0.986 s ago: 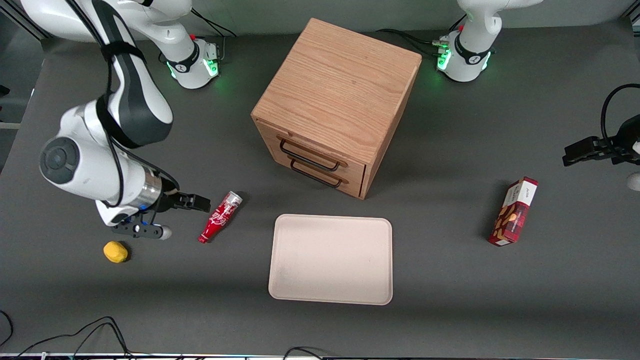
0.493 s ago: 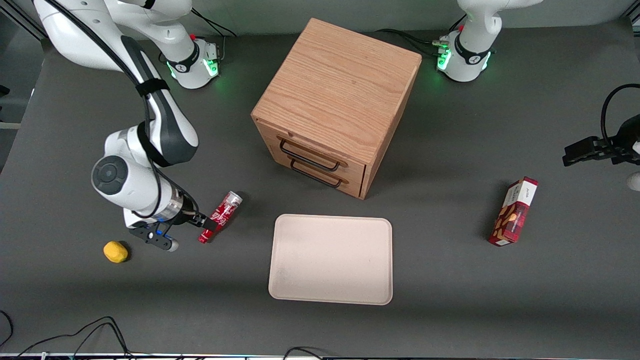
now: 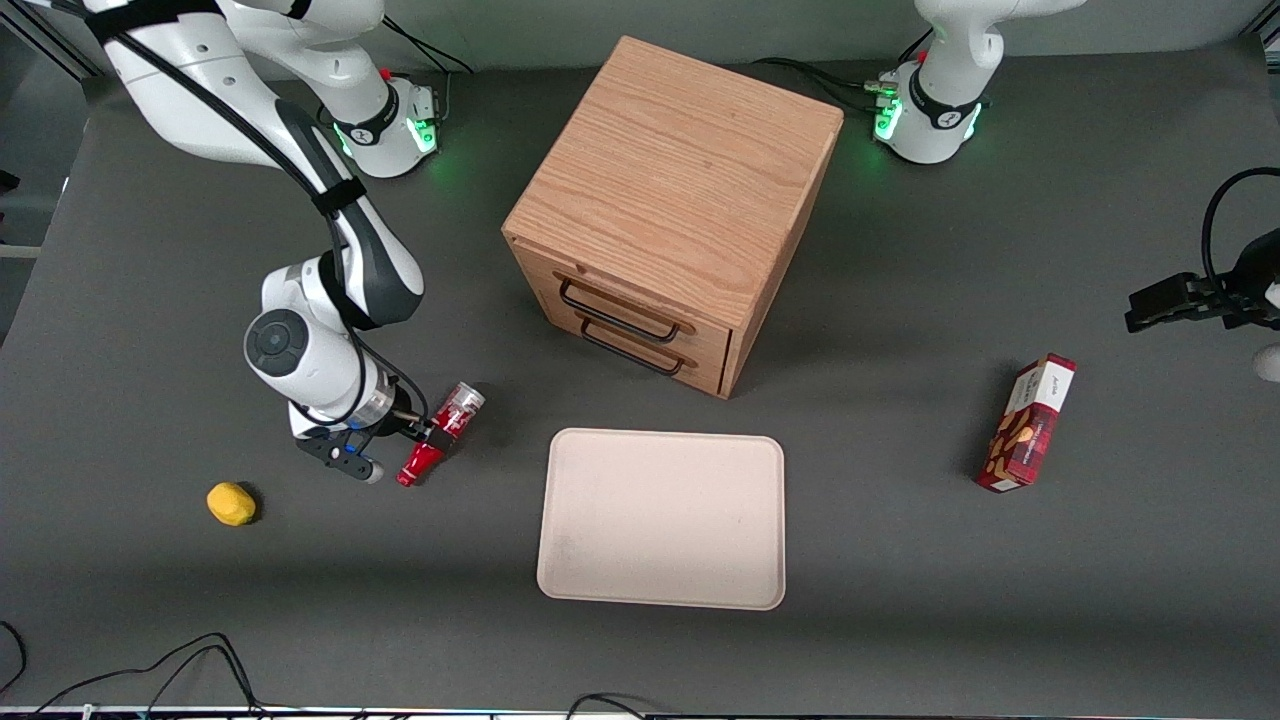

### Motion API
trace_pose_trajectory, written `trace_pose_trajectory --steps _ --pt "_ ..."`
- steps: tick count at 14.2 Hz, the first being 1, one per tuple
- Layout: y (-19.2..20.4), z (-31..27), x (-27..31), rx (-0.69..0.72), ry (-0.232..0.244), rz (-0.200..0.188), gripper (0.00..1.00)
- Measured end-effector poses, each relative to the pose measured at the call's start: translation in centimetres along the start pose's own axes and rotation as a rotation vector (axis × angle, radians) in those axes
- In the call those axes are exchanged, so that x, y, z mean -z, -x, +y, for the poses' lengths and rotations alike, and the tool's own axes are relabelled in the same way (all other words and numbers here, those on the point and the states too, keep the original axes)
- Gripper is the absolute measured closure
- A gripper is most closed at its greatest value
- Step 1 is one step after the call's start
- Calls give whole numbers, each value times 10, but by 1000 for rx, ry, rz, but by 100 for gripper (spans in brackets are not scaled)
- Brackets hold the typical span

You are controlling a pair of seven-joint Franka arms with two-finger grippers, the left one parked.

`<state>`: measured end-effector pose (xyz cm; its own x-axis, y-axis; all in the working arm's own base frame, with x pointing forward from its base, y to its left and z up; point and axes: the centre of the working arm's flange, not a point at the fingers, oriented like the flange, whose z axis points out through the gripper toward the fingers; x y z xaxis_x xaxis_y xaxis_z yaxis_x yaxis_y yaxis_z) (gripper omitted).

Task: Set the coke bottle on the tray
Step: 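Lower the open right gripper over the bottle's body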

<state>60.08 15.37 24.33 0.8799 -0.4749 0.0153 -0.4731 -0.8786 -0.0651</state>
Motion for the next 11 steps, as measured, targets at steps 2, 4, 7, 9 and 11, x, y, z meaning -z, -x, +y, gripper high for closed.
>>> trace_pose_trajectory --steps 2,4,7,9,11 --pt "3 2 -19 -36 7 -2 0" --pt "6 2 -33 -51 7 -6 0" --pt "9 1 -47 -61 14 2 0" --pt "9 0 -51 -64 16 8 0" --pt "10 0 -55 -64 12 11 0"
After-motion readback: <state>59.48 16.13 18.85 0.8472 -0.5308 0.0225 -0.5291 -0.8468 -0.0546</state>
